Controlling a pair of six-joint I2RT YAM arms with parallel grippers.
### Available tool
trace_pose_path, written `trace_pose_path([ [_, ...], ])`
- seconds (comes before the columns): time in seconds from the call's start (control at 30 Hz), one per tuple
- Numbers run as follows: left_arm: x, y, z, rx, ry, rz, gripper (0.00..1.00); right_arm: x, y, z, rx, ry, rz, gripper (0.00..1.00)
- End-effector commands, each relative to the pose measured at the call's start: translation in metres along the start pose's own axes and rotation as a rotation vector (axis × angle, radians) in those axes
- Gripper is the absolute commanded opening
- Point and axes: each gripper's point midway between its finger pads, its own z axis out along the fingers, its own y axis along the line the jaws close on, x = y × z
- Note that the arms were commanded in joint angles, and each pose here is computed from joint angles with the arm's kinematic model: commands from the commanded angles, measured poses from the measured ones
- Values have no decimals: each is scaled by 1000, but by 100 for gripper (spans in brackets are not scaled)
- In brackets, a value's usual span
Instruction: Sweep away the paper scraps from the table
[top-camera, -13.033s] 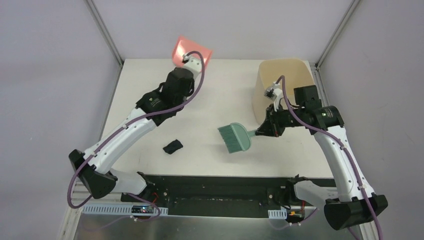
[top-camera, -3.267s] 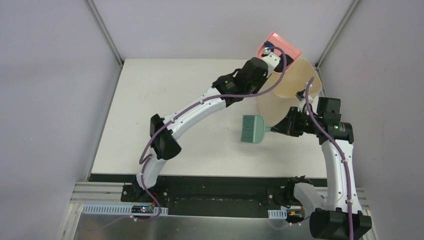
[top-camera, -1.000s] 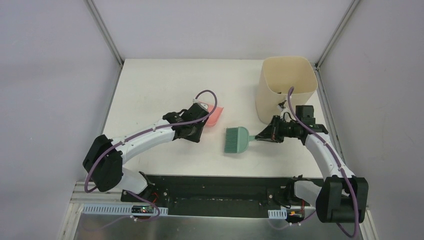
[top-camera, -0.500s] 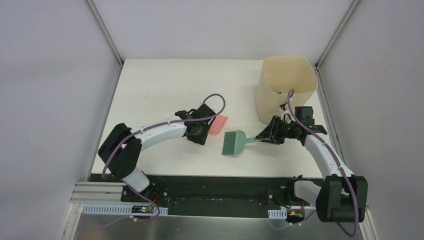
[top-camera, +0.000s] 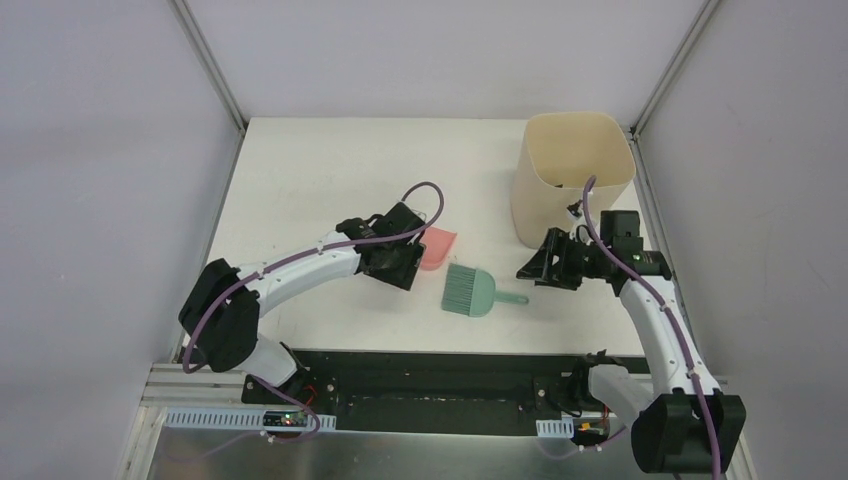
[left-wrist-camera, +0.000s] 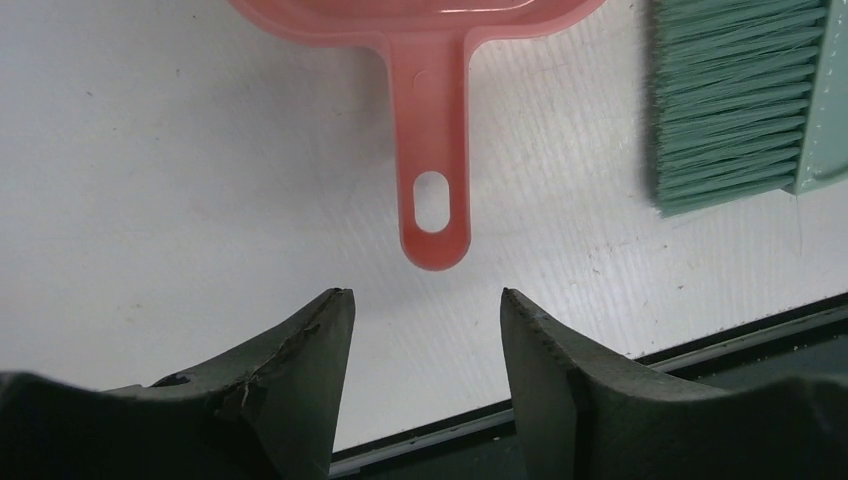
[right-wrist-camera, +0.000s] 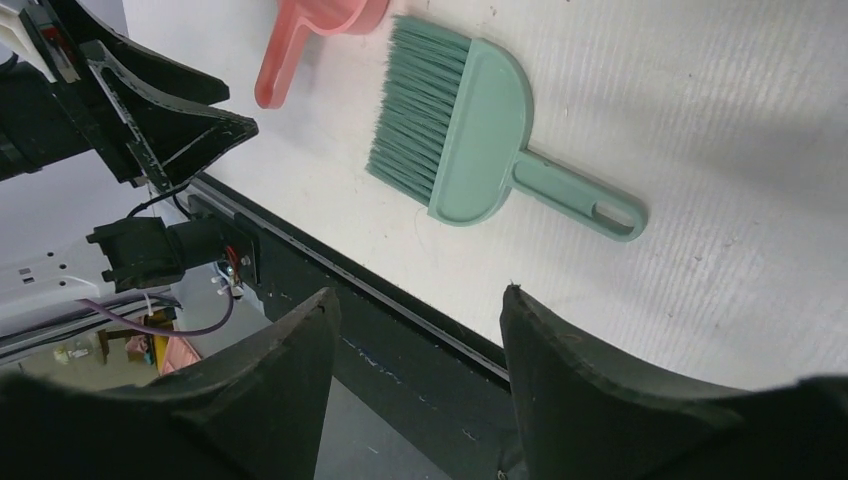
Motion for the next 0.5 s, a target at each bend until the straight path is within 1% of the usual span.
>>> trace_pose_path([
  [0.0, -16, -1, -22, 16, -76, 32, 57, -7, 3, -12, 32, -47, -65, 63],
  [0.17, -16, -2, -22, 23, -71, 49, 57, -12, 4, -16, 33, -73, -79, 62],
  [0.23, -21, 0, -30, 18, -95, 51, 59, -18, 6, -21, 45, -114, -106, 65],
  [0.27, -24, 1, -35, 15, -110, 56, 60, -20, 7, -24, 54, -139, -120, 72],
  [0.3, -26, 3, -40, 8, -127, 59, 62, -24, 4, -28, 79, -168, -134, 93],
  [0.33, -29, 5, -46, 2, -143, 65, 63, -29, 1, -32, 113, -205, -142, 99],
  [0.47, -36, 5, -60, 11, -172, 117, 75, -42, -6, -47, 178, -297, -140, 100],
])
